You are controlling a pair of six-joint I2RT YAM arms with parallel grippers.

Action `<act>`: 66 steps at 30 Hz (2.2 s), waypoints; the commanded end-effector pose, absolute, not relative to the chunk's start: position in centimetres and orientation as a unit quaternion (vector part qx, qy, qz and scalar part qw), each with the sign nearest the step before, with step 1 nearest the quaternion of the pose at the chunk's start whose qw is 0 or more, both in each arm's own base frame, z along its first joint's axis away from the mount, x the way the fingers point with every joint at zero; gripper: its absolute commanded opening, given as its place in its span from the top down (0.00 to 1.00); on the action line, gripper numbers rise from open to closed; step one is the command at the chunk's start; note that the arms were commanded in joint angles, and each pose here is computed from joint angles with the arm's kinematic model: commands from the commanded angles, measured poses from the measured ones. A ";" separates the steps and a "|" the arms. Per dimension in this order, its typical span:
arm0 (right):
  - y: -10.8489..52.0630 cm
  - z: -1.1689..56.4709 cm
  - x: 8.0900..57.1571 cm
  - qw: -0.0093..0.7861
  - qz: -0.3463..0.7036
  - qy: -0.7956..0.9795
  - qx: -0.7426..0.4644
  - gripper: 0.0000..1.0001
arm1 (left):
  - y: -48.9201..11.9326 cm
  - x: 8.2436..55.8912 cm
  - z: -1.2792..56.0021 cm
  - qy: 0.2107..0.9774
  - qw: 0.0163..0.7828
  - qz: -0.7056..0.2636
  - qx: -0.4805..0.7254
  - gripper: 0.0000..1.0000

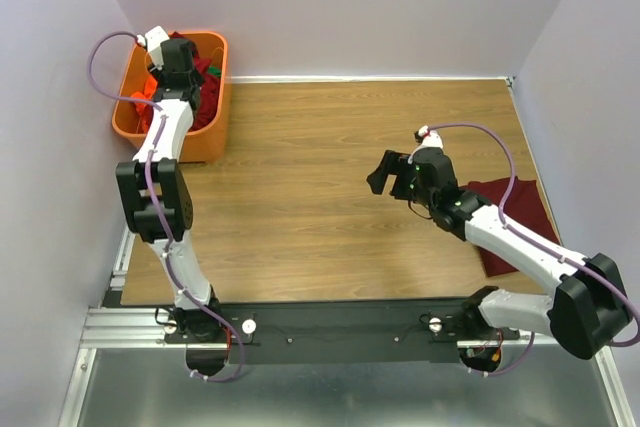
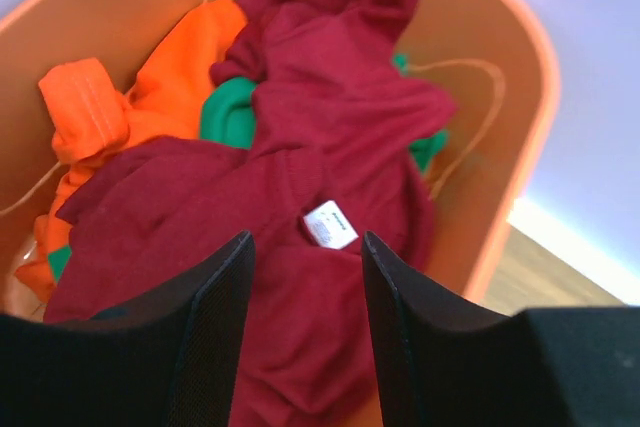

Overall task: Fold and stack the t-shirts
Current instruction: Grab the tshirt from the pile, then move the tshirt to the center of the board

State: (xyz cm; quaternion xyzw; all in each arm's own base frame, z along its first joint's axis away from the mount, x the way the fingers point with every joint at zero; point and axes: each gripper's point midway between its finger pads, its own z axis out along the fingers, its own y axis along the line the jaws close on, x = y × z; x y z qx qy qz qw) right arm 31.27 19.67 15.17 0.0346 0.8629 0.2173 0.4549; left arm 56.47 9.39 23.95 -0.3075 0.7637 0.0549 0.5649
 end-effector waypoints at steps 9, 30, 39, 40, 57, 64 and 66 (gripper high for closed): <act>20.0 14.2 31.4 0.441 0.208 0.873 0.013 0.00 | 13.4 56.7 16.2 0.798 0.486 0.154 -0.321 0.43; 20.6 14.2 31.3 0.433 0.223 0.873 0.013 0.00 | 11.8 53.9 35.6 0.707 0.632 0.072 -0.308 1.00; 21.1 13.8 31.3 0.427 0.232 0.874 0.011 0.00 | 8.5 49.4 49.9 0.602 0.760 -0.025 -0.246 1.00; 21.0 13.6 31.3 0.425 0.230 0.875 0.012 0.00 | 8.2 49.0 50.8 0.594 0.768 -0.033 -0.238 1.00; 21.6 13.6 31.5 0.427 0.242 0.871 0.006 0.00 | -0.5 29.0 71.5 0.322 0.924 -0.198 -0.049 1.00; 21.5 14.1 31.4 0.433 0.246 0.867 0.007 0.00 | -3.3 25.5 72.7 0.290 0.921 -0.259 -0.001 1.00; 21.4 14.3 31.4 0.436 0.245 0.866 0.009 0.00 | -4.0 25.5 72.6 0.289 0.917 -0.274 0.004 1.00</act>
